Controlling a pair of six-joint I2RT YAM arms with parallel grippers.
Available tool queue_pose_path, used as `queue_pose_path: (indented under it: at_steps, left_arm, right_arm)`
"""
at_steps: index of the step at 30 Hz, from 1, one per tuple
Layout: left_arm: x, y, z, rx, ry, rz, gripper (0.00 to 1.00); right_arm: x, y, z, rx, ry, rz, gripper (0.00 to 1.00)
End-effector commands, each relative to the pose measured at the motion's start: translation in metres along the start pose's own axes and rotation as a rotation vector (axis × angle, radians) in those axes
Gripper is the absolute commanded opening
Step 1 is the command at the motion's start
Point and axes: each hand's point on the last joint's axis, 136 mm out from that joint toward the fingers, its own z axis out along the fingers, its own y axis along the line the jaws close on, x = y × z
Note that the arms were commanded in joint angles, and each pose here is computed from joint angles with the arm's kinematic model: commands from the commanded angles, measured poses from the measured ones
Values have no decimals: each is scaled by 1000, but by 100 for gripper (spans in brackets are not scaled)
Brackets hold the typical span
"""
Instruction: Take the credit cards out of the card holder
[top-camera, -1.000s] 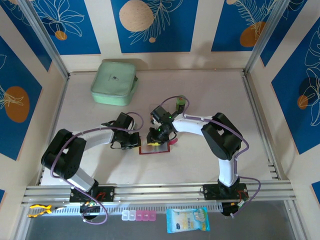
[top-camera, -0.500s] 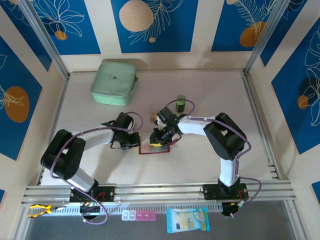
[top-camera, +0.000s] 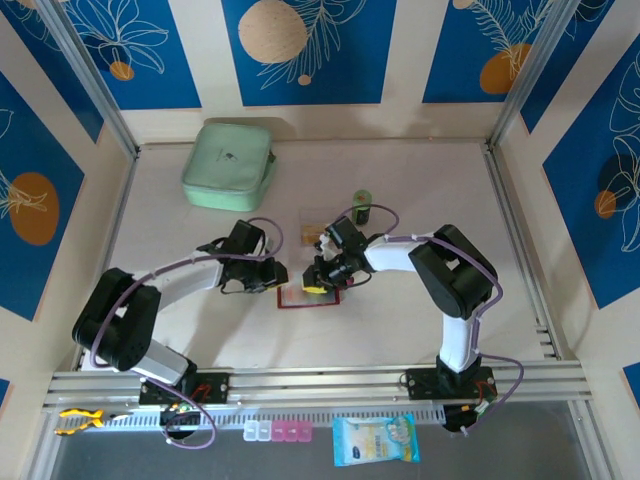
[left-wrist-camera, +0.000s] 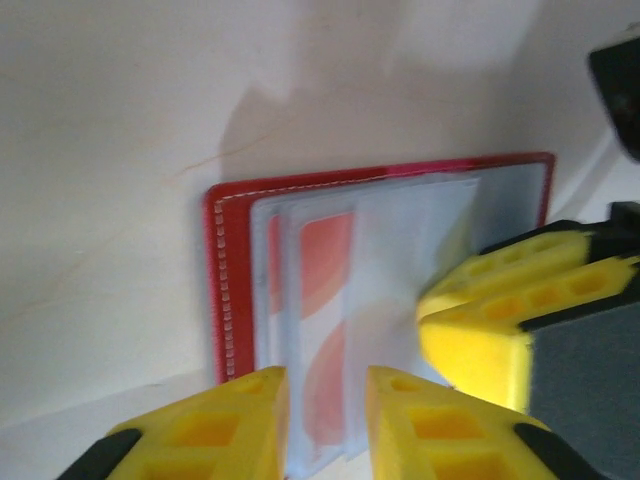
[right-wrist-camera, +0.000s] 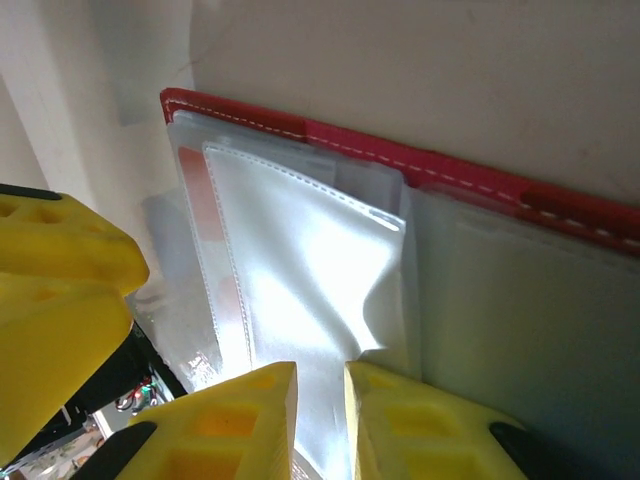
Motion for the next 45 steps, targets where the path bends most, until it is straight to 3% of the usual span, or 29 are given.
queue_pose_path:
  at_steps: [1,16,31,45]
  left_arm:
    - [-4,-23,5,73,6,-13,31]
    - [3,-14,26,51,50,-46,35]
    - [1,-23,29,90,56,-44,25]
    - [-8,-46,11,125,36,-10,25]
  right_arm:
    - [11,-14,-1,19,22,52,22]
    - [14,-18,2,-5,26,72,22]
    - [13,-12,1,-20,23,61,22]
    - [5,15,-42,-16,-90,-8,25]
